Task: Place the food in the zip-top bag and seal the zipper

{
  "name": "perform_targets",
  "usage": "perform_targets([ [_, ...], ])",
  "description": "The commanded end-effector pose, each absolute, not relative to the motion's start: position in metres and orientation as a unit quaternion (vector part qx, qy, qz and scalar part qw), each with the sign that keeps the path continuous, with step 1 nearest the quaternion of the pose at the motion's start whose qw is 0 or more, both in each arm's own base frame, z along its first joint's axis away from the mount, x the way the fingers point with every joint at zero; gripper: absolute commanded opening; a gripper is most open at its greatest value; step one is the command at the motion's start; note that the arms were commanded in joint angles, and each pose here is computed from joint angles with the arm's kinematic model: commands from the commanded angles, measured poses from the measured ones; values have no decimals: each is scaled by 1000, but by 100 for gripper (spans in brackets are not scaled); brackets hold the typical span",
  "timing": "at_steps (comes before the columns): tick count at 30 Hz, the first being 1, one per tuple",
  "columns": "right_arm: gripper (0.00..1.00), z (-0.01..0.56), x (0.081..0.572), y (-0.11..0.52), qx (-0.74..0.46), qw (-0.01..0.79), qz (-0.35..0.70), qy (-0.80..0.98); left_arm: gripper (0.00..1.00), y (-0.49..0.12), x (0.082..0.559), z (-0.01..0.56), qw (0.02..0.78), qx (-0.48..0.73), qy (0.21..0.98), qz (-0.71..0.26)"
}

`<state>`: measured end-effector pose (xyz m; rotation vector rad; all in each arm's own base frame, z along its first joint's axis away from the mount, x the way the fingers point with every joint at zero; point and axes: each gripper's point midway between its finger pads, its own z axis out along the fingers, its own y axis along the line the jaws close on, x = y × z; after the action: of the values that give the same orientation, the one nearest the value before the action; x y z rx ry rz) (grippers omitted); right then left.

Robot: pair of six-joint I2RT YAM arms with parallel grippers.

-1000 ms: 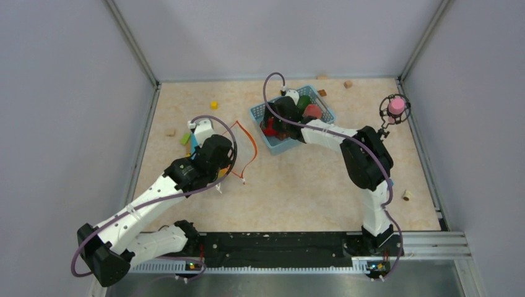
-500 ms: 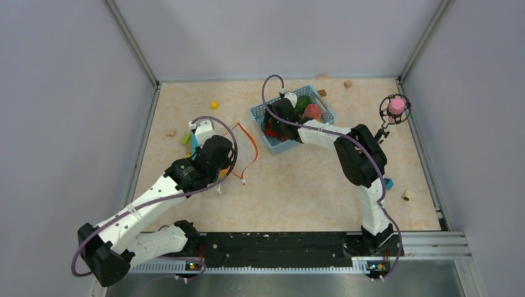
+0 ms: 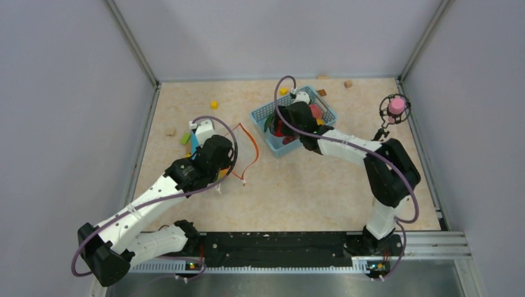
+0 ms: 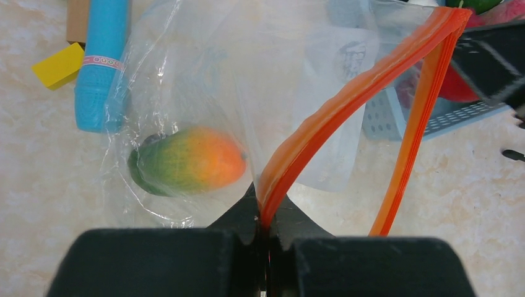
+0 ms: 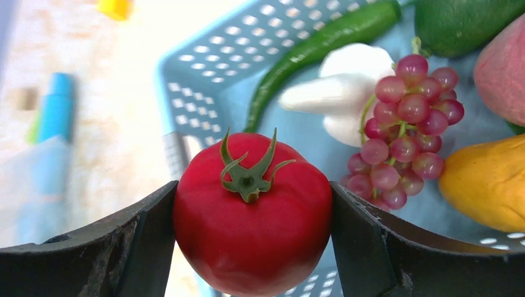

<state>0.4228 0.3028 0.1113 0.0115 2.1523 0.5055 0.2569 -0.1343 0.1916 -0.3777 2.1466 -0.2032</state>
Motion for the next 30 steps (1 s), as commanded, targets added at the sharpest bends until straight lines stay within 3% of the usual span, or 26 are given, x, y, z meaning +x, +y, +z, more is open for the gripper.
perform_targets([
  [1, 47, 215, 407, 313, -40, 535, 312, 785, 0, -137, 261, 197, 470, -158, 863, -97],
  [9, 47, 274, 313, 350, -168, 533, 452, 696, 0, -142, 260, 197, 466, -151, 865, -107],
  [15, 48, 285, 255, 386, -221, 517, 495, 663, 0, -145, 259, 199, 466, -147, 865, -118],
  [30, 57, 214, 279, 410, -87, 481, 424, 762, 0, -158, 252, 207, 462, -130, 861, -170],
])
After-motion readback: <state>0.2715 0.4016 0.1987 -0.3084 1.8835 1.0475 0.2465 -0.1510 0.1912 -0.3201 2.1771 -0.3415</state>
